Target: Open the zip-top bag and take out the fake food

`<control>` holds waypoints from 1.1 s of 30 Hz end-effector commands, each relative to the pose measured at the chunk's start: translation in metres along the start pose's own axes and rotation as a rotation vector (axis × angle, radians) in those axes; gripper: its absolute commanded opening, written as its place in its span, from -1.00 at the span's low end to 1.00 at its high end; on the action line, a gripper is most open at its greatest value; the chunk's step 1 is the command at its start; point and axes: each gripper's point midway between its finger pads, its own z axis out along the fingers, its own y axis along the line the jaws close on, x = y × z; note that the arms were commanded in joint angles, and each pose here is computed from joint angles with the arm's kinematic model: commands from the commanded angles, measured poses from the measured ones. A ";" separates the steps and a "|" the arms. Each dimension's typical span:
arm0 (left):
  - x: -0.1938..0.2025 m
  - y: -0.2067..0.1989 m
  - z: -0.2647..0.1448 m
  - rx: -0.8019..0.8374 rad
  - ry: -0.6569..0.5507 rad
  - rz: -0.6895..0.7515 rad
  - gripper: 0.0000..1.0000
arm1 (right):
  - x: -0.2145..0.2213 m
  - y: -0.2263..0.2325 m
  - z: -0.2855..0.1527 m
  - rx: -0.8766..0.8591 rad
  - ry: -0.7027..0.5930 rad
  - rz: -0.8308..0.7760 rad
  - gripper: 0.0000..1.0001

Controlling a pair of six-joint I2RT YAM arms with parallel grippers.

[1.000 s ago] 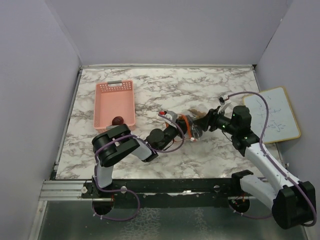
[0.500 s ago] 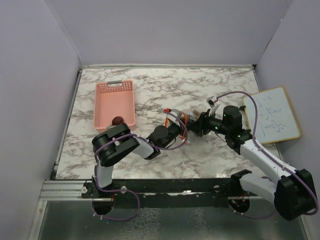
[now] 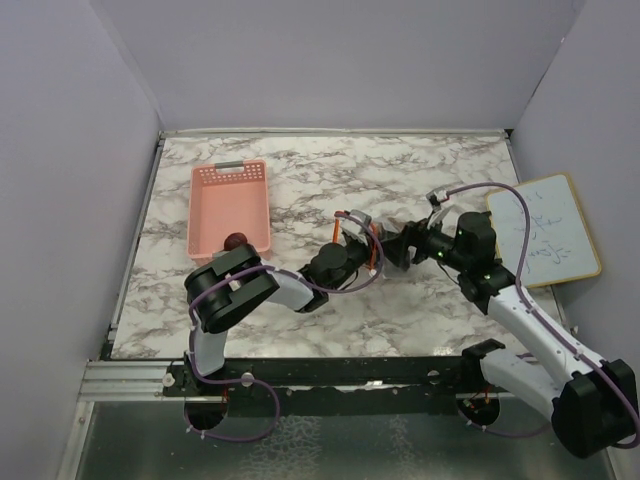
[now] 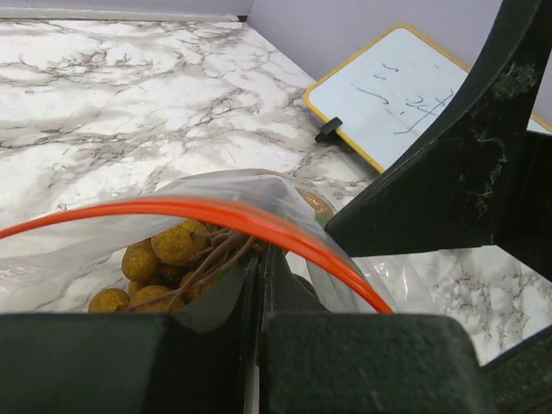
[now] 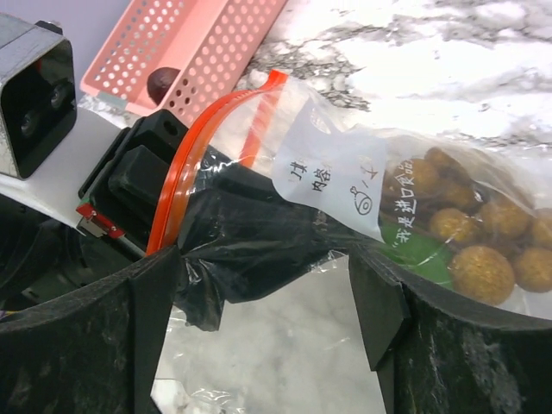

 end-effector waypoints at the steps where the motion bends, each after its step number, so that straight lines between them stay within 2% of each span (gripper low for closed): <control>1: -0.008 0.000 0.015 -0.033 -0.009 0.016 -1.00 | 0.009 0.027 -0.007 -0.106 0.051 -0.011 0.66; 7: -0.008 0.017 0.009 -0.043 -0.020 -0.040 -1.00 | 0.003 0.031 -0.019 -0.092 0.017 -0.039 0.67; 12: -0.021 0.026 -0.001 -0.040 -0.055 -0.061 -1.00 | 0.005 0.007 -0.024 0.049 0.011 -0.058 0.62; 20: -0.016 0.026 0.007 -0.056 -0.013 -0.062 -1.00 | 0.007 0.029 -0.016 -0.095 0.021 -0.034 0.54; 27: -0.011 0.020 0.023 -0.077 0.039 -0.047 -1.00 | 0.013 0.021 -0.013 -0.069 0.036 -0.040 0.54; 33: 0.006 0.002 0.029 -0.078 0.107 0.048 -1.00 | 0.026 0.007 -0.004 -0.021 0.058 -0.005 0.53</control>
